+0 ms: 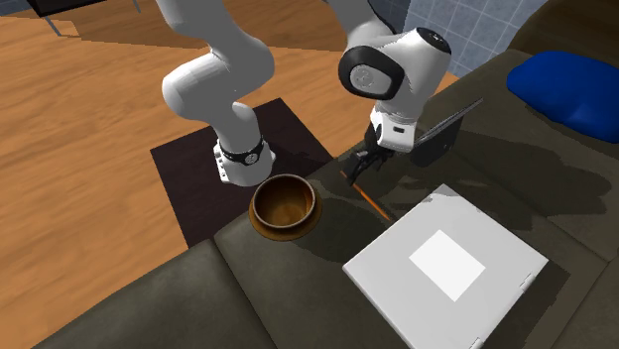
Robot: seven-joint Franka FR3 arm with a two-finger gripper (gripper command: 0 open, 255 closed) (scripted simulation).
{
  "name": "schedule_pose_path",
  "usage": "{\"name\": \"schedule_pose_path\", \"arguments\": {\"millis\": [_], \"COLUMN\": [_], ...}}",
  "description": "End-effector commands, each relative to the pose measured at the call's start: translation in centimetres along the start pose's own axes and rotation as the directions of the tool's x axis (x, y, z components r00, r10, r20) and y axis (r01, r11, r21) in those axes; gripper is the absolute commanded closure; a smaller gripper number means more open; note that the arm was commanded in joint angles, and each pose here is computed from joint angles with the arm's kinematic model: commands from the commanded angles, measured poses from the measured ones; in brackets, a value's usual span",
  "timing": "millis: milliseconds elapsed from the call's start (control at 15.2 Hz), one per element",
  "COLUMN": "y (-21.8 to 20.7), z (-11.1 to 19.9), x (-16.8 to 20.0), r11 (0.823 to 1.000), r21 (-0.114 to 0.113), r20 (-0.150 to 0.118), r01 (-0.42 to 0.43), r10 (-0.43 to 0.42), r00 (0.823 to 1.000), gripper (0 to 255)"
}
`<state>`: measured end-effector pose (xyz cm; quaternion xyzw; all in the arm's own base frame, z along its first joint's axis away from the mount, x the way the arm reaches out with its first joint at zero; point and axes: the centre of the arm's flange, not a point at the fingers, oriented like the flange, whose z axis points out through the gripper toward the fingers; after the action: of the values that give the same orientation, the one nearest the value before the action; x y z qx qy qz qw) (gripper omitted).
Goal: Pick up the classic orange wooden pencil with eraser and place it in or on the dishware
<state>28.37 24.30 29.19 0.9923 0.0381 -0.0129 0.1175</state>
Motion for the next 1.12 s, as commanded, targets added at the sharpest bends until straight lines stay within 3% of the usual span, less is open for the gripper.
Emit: {"name": "schedule_pose_path", "arguments": {"millis": [0,330,858,924,1056], "y": [-0.3,-0.3,-0.3,-0.3,-0.3], "z": [1.0,3.4,3.4,3.4,3.4], "x": [0.0,0.0,0.0,0.0,0.0], "r11": [1.0,1.0,1.0,1.0,1.0], "r21": [0.0,0.0,0.0,0.0,0.0], "r20": [-0.002,-0.002,-0.002,-0.002,-0.002], "r01": [0.001,0.001,0.001,0.001,0.001], "r10": [-0.001,-0.001,-0.001,-0.001,-0.001], "r00": [1.0,1.0,1.0,1.0,1.0], "gripper": [0,0,0,255,255]}}
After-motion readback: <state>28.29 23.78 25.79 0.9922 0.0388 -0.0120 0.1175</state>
